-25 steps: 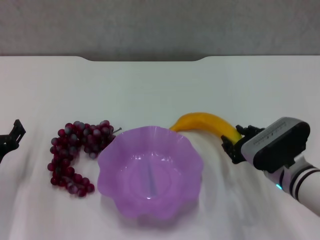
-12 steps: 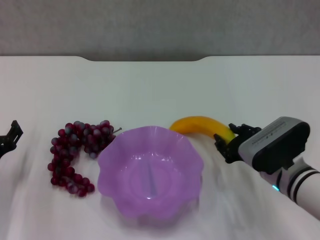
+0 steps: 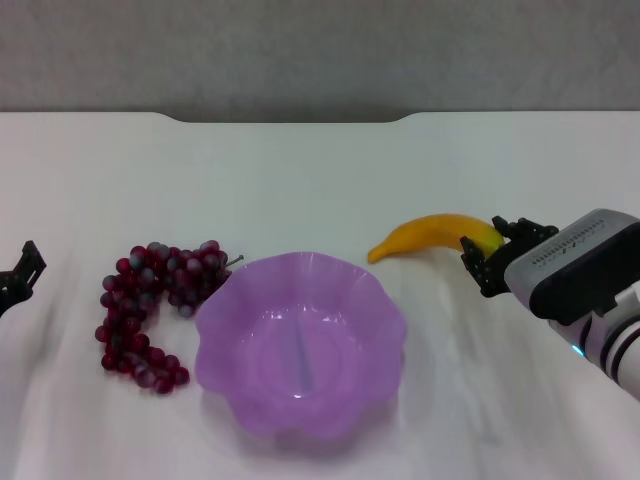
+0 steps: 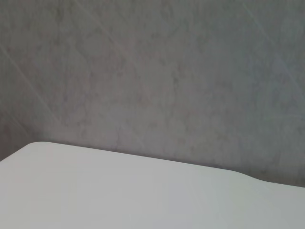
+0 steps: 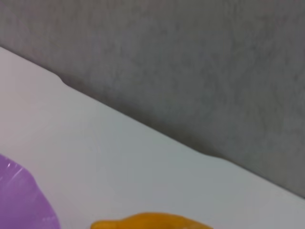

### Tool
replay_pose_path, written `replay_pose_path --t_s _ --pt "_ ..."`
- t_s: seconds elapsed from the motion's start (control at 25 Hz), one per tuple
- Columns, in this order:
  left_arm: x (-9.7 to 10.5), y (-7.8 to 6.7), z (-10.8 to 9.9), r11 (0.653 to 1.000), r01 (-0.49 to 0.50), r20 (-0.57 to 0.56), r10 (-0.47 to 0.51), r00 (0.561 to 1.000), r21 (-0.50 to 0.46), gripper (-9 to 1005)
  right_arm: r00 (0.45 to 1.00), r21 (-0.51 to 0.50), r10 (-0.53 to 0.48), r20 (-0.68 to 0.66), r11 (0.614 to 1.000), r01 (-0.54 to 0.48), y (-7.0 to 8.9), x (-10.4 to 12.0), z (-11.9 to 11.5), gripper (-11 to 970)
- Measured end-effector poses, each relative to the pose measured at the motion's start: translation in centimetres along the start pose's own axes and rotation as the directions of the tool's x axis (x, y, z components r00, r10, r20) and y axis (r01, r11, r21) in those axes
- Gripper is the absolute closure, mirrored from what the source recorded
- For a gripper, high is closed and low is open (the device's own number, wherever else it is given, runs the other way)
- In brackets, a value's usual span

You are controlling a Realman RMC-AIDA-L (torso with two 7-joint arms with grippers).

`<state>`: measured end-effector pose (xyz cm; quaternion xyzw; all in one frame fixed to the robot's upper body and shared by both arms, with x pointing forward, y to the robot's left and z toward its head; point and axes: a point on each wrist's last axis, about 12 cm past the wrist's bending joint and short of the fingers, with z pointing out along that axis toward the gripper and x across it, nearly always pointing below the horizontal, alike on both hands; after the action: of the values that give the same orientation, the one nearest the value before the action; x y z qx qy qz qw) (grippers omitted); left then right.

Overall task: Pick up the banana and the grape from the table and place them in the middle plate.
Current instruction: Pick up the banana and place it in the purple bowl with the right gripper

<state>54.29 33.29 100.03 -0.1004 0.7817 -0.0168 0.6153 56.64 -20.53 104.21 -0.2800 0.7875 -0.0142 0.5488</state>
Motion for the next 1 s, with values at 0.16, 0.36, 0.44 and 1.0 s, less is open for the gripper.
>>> replay_pose_path --t_s 0.16,0.36,0.44,1.0 --pt "0.0 0.0 0.0 1.0 0.0 0.0 0.0 1.0 0.001 183 1.0 0.005 -0.022 0.014 1.0 0.022 -0.1 -0.4 0.0 512" --pt "0.0 0.0 0.0 1.0 -0.002 -0.001 0.002 1.0 0.002 183 0.999 0.003 -0.027 0.036 1.0 0.027 0.0 -1.2 0.1 512" --pt "0.0 0.0 0.0 1.0 -0.002 -0.001 0.002 1.0 0.003 183 0.998 0.005 -0.037 0.048 0.999 0.037 -0.1 -1.6 0.1 513" --pt "0.0 -0.1 0.0 1.0 -0.006 -0.003 0.006 1.0 0.007 183 0.992 0.033 -0.062 0.108 0.998 0.059 -0.7 -3.6 0.1 516"
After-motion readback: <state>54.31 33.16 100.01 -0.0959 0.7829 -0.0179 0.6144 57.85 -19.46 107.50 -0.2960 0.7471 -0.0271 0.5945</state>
